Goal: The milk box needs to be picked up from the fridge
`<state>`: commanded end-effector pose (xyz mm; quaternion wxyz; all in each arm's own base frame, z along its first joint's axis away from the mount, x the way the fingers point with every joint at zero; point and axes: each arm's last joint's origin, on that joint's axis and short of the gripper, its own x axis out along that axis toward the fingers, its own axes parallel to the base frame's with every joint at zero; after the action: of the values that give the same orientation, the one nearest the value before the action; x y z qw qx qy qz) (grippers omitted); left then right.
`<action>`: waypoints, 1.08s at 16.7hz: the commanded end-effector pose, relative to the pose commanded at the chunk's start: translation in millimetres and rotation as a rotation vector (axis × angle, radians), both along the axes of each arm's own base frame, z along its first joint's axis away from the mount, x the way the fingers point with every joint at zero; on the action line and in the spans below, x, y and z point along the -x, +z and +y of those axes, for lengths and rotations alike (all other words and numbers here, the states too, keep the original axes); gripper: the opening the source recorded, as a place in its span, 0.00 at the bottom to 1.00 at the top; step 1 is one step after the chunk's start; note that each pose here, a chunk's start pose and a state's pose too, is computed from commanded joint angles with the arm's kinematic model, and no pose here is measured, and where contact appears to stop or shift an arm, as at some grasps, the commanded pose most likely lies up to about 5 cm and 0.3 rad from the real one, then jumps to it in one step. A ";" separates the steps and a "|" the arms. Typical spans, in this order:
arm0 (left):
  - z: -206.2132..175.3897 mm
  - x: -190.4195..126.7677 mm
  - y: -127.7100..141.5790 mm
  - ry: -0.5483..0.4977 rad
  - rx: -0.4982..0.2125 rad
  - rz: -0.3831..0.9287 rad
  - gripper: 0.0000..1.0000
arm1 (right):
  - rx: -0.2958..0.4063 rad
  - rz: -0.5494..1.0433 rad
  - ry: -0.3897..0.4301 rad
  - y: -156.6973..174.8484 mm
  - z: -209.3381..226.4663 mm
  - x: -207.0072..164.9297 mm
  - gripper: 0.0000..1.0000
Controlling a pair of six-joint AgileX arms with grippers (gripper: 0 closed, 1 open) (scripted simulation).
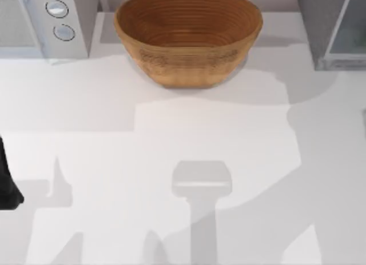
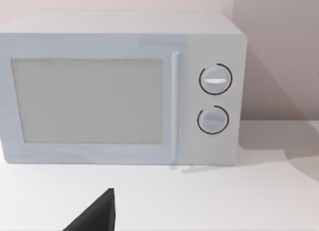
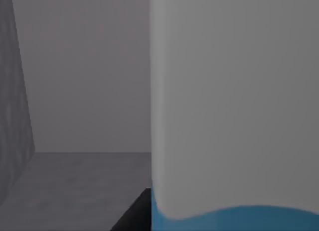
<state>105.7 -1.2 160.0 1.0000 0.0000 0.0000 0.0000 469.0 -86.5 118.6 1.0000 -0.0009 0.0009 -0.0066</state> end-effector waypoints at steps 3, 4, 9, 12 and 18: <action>0.0 0.0 0.0 0.000 0.000 0.000 1.00 | 0.002 -0.009 0.000 13.0 -0.1 -0.7 0.00; 0.0 0.0 0.0 0.000 0.000 0.000 1.00 | 0.002 -0.005 0.000 19.1 0.0 -0.6 0.00; 0.0 0.0 0.0 0.000 0.000 0.000 1.00 | 0.000 0.002 0.000 48.7 0.0 0.0 0.00; 0.0 0.0 0.0 0.000 0.000 0.000 1.00 | 0.000 0.000 0.000 50.0 0.0 0.0 0.00; 0.0 0.0 0.0 0.000 0.000 0.000 1.00 | -0.002 0.000 0.009 51.2 1.3 23.5 0.00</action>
<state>105.7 -1.2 160.0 1.0000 0.0000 0.0000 0.0000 445.5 -85.2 169.8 1.0000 0.0002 0.0008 -0.0020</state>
